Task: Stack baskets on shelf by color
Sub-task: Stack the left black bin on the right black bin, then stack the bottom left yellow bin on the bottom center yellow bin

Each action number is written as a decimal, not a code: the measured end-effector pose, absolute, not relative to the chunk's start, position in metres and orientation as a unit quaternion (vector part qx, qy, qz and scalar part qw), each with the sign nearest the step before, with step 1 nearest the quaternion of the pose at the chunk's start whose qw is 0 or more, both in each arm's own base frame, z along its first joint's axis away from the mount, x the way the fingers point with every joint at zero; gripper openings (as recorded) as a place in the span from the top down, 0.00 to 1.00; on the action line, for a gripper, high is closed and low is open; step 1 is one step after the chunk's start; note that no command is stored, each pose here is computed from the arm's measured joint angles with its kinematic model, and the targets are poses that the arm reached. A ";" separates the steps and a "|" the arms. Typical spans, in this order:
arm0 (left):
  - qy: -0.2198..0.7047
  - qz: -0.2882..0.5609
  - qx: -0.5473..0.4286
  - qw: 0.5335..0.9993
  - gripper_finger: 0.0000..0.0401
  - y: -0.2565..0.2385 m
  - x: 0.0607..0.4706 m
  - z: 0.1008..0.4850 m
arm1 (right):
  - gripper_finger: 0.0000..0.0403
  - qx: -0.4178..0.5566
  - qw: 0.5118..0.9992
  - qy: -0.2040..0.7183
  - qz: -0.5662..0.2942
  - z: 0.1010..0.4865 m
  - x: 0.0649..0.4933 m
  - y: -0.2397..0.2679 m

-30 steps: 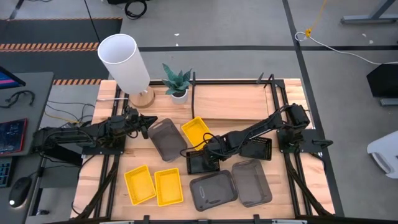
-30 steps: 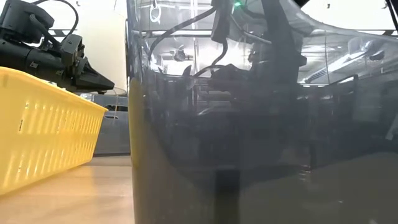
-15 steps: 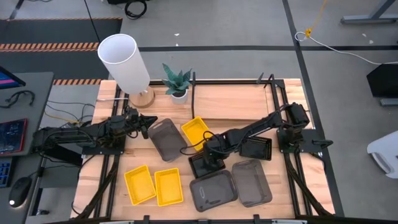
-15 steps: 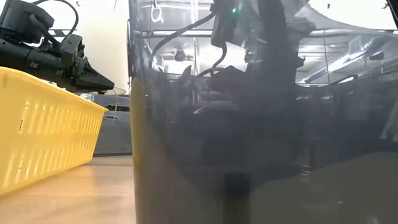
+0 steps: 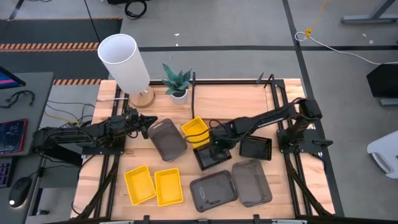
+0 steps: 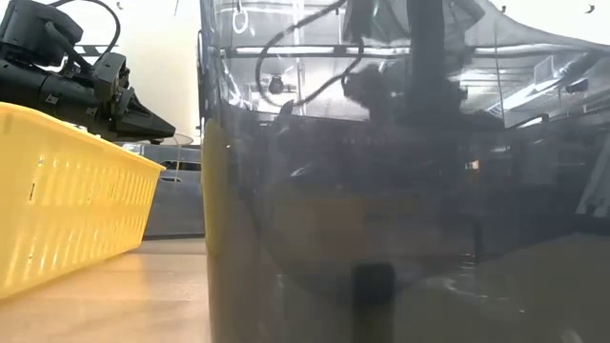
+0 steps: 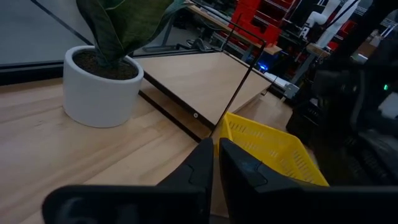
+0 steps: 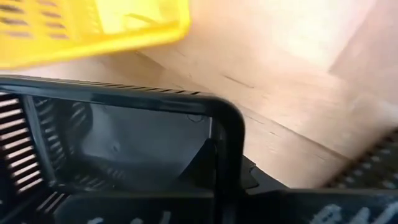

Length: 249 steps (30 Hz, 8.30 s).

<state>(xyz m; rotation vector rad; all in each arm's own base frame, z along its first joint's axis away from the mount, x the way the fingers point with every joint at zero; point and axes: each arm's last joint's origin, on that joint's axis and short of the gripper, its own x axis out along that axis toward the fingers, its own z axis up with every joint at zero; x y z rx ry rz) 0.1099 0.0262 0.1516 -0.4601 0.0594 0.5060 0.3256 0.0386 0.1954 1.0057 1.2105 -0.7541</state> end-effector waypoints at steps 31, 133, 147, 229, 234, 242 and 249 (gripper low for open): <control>0.029 0.248 -0.226 0.942 0.92 0.026 0.110 0.152 | 0.99 0.464 0.601 0.505 -0.410 0.297 0.177 0.018; 0.030 0.248 -0.225 0.942 0.92 0.026 0.110 0.151 | 0.51 0.351 0.848 0.370 -0.147 0.245 0.306 0.020; 0.028 0.248 -0.226 0.942 0.91 0.026 0.110 0.152 | 0.51 0.174 0.883 0.434 -0.039 0.271 0.391 0.034; 0.605 0.131 -0.341 0.707 0.94 -0.110 0.152 0.237 | 0.51 0.010 0.928 0.317 -0.195 0.413 0.277 -0.001; 0.622 0.161 -0.368 0.672 0.96 -0.102 0.138 0.211 | 0.51 0.029 0.931 0.314 -0.184 0.413 0.277 0.004; 0.619 0.151 -0.369 0.676 0.66 -0.103 0.139 0.204 | 0.51 0.045 0.932 0.312 -0.178 0.413 0.277 0.010; 0.625 0.148 -0.315 0.698 0.44 -0.107 0.142 0.196 | 0.51 0.052 0.931 0.312 -0.182 0.403 0.281 0.010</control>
